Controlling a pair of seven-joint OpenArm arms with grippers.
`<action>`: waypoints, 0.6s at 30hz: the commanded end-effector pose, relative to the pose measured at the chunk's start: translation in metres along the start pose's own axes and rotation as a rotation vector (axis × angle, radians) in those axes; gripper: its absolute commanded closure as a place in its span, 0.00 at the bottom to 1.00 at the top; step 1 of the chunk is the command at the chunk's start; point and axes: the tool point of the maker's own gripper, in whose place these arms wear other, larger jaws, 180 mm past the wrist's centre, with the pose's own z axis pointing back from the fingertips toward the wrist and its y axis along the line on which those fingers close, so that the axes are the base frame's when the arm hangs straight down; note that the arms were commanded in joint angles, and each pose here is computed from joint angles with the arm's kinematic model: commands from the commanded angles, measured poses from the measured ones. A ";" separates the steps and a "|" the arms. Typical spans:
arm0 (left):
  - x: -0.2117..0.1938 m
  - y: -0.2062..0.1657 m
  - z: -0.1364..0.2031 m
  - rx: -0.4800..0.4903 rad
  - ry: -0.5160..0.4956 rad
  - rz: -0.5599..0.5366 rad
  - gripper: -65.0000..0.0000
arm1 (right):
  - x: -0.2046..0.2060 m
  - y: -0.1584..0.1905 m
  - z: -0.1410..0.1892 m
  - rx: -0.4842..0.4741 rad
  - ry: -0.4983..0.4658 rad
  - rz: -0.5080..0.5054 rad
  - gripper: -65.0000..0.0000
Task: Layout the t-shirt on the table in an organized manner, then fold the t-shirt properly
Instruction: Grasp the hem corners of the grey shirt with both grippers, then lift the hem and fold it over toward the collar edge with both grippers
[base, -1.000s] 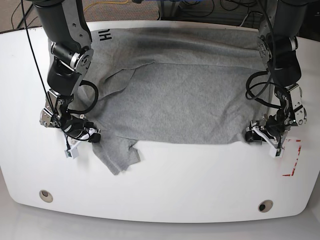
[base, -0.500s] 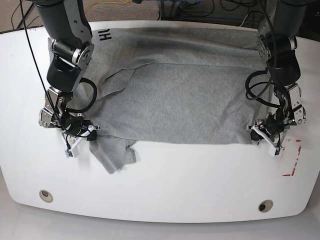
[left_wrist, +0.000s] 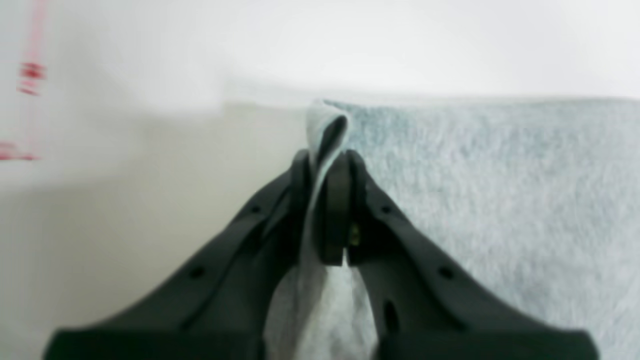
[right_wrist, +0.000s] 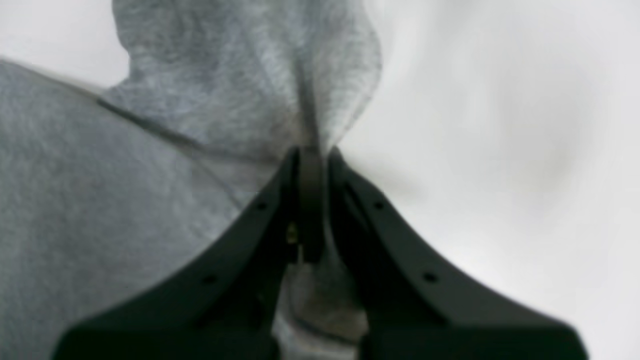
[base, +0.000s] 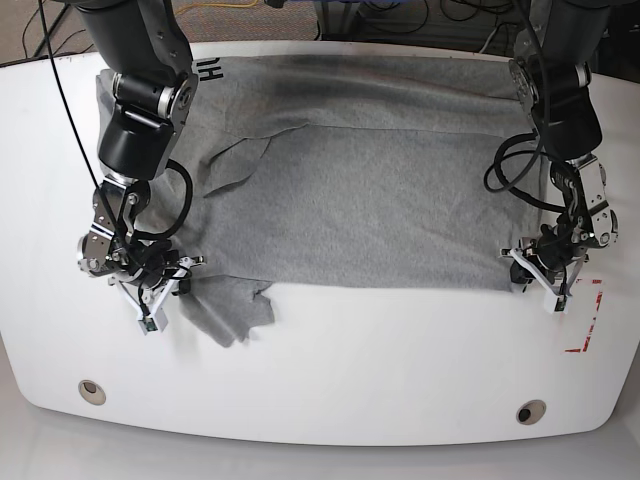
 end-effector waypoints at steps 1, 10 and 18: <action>0.033 0.007 0.014 0.024 -0.062 -0.044 0.96 | 0.041 -0.014 0.021 -0.052 -0.092 0.037 1.00; 0.043 0.006 0.032 0.058 -0.074 -0.111 0.96 | 0.053 -0.024 0.051 -0.137 -0.089 0.096 1.00; 0.037 0.005 0.043 0.077 -0.076 -0.150 0.96 | 0.055 -0.030 0.079 -0.218 -0.065 0.140 1.00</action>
